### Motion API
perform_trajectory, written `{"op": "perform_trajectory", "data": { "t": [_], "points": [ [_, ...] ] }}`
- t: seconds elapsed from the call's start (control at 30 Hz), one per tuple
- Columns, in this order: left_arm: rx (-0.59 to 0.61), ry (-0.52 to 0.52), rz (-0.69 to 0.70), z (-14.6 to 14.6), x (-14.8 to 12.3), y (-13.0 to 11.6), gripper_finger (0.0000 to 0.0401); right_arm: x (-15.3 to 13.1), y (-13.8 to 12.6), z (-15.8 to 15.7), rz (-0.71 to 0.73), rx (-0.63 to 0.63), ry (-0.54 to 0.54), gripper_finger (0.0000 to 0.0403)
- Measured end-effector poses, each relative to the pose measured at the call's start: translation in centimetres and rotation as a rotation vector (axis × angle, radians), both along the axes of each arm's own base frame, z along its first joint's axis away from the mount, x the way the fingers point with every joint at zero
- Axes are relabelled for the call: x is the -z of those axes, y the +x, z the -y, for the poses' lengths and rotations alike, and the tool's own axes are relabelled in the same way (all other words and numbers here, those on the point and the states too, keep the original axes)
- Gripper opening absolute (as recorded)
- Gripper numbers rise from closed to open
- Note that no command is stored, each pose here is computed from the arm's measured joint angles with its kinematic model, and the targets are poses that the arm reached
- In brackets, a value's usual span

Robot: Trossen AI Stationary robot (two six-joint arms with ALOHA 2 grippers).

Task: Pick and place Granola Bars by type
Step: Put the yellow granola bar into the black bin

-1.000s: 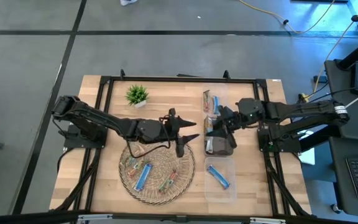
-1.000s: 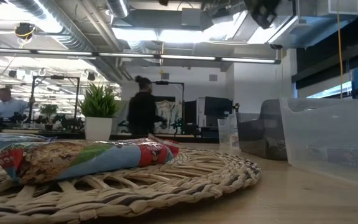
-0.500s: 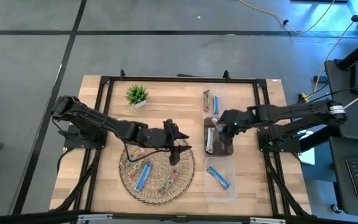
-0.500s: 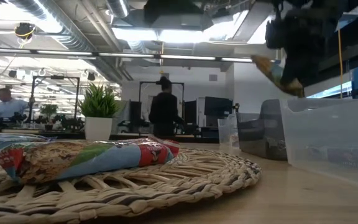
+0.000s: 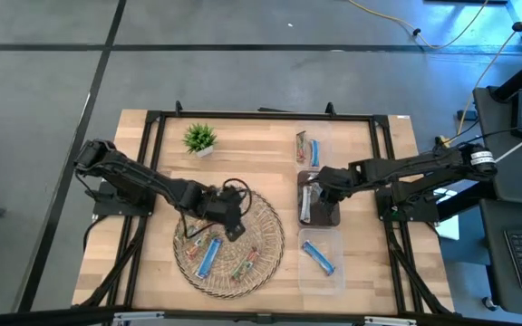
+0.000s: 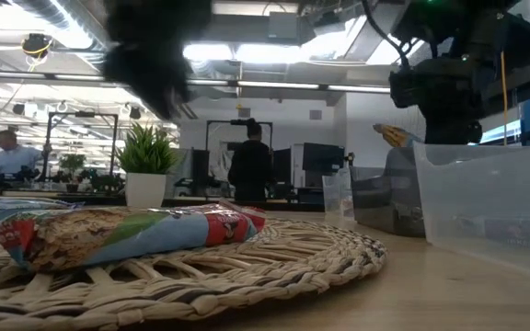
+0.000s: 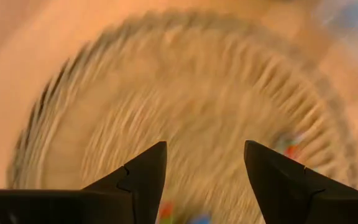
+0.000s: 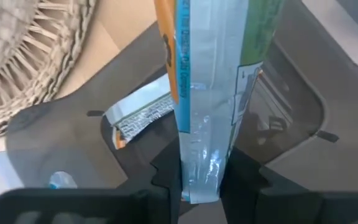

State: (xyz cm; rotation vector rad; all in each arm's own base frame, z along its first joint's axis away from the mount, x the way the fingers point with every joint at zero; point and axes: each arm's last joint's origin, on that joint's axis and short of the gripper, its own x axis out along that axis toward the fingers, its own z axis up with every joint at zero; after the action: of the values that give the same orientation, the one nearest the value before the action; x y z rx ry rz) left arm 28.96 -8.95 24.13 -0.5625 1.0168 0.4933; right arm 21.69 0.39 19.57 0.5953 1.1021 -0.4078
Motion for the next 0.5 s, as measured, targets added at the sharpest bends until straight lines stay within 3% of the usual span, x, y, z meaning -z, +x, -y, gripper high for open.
{"op": "perform_trajectory", "data": {
  "t": [0.2, 0.5],
  "points": [
    [-0.191, -0.025, -0.254, 0.8, 0.8, -3.1, 0.0207, 1.0, 0.4, 0.0, -0.052, -0.001, -0.001, 0.0089],
    [-0.336, -0.110, -0.408, 1.6, 2.6, -5.2, 0.0207, 2.0, 0.8, 0.0, -0.099, -0.003, -0.002, 0.0089]
  ]
}}
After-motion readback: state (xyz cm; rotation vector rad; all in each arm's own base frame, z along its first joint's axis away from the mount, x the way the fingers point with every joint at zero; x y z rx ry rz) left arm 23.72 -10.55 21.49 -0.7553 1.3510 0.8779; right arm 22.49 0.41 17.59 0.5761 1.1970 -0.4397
